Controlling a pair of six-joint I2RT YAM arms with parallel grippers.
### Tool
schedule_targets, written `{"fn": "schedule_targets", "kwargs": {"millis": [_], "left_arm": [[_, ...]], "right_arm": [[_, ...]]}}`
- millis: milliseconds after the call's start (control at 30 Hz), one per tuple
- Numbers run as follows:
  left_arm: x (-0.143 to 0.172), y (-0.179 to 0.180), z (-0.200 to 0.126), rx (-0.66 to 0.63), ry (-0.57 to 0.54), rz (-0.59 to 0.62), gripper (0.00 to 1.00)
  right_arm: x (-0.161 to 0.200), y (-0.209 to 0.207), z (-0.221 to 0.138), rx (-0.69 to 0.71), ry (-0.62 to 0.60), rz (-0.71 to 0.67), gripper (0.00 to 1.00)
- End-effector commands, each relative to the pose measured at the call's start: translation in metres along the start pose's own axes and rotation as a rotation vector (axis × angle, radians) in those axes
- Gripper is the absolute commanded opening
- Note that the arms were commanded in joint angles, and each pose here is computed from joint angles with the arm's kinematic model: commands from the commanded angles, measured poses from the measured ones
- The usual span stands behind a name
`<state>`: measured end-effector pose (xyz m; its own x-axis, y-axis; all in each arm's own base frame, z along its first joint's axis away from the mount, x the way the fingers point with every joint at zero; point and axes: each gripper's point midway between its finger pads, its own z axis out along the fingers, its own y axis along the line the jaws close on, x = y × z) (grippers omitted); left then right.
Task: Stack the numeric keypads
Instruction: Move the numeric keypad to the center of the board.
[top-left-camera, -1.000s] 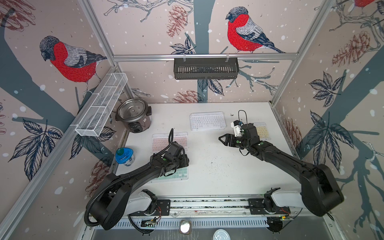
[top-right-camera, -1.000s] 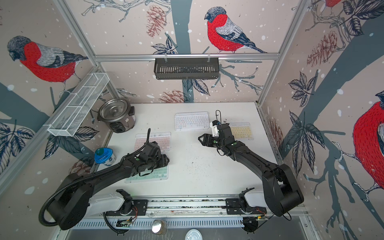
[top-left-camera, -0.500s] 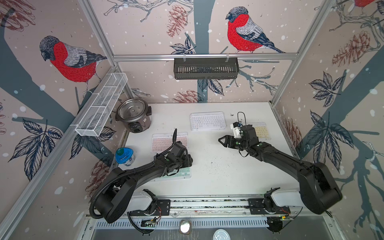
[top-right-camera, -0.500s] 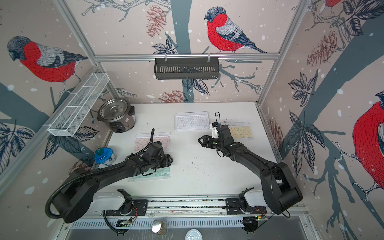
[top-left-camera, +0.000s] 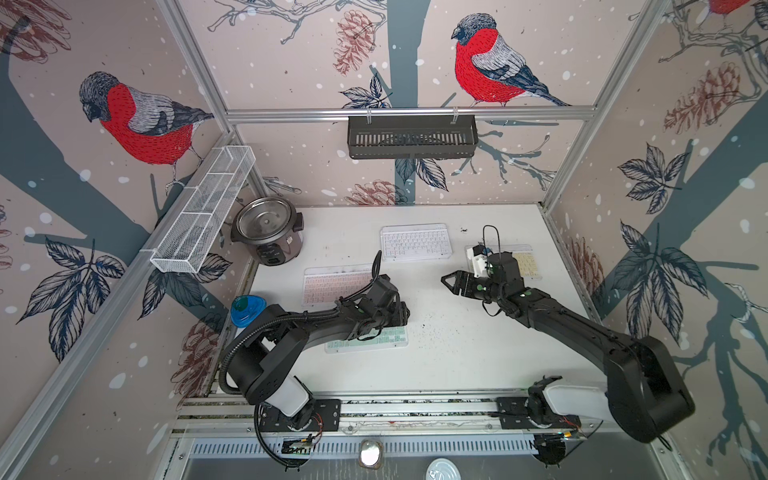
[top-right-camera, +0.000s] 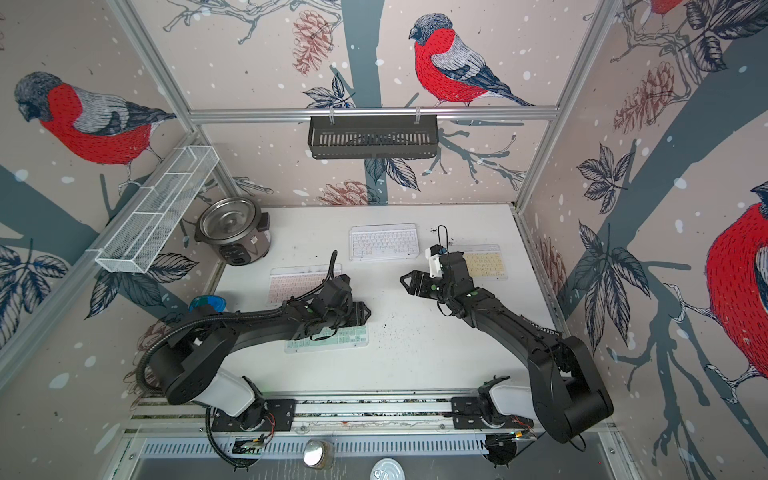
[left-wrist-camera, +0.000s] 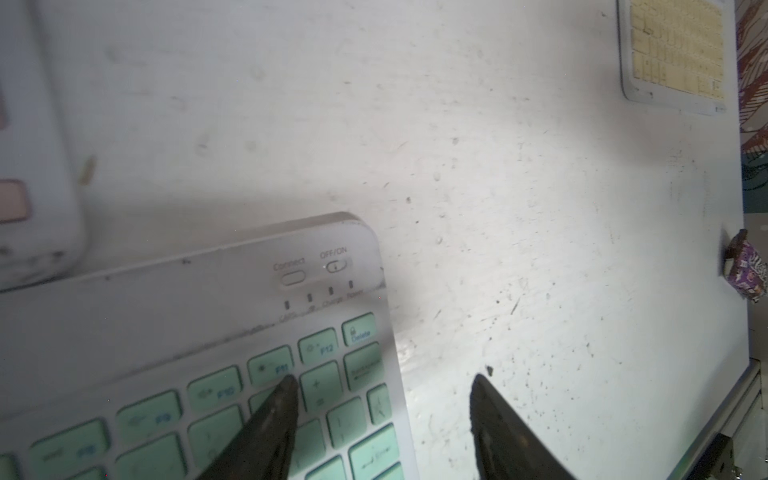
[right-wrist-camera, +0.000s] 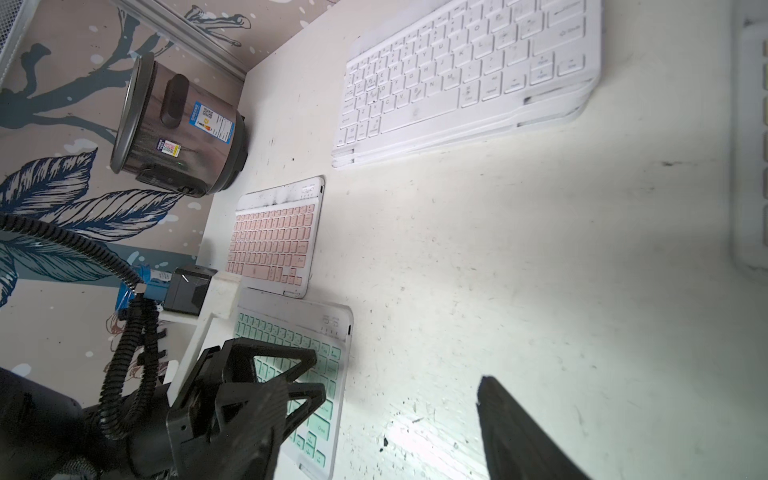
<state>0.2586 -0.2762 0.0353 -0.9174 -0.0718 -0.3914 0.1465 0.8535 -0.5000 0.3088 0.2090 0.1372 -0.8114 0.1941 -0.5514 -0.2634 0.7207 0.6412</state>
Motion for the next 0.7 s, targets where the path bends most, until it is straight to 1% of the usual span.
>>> {"fn": "schedule_targets", "kwargs": {"millis": [0, 267, 367, 400, 467, 667], "left_arm": [[0.024, -0.011, 0.012, 0.014, 0.109, -0.031, 0.65], [0.014, -0.065, 0.048, 0.103, 0.137, 0.02, 0.65], [0.013, -0.079, 0.062, 0.13, 0.149, 0.033, 0.65], [0.005, -0.091, 0.065, 0.154, 0.137, 0.038, 0.65], [-0.002, -0.106, 0.074, 0.18, 0.132, 0.05, 0.65], [-0.021, -0.138, 0.09, 0.233, 0.115, 0.088, 0.65]], "right_arm": [[-0.001, -0.006, -0.006, -0.011, -0.023, 0.034, 0.74], [0.001, -0.034, -0.027, 0.039, -0.064, 0.087, 0.74], [0.0, -0.04, -0.037, 0.058, -0.086, 0.094, 0.74], [-0.001, -0.042, -0.039, 0.064, -0.091, 0.097, 0.74], [-0.002, -0.044, -0.045, 0.072, -0.106, 0.102, 0.74], [-0.002, -0.053, -0.055, 0.112, -0.117, 0.097, 0.75]]}}
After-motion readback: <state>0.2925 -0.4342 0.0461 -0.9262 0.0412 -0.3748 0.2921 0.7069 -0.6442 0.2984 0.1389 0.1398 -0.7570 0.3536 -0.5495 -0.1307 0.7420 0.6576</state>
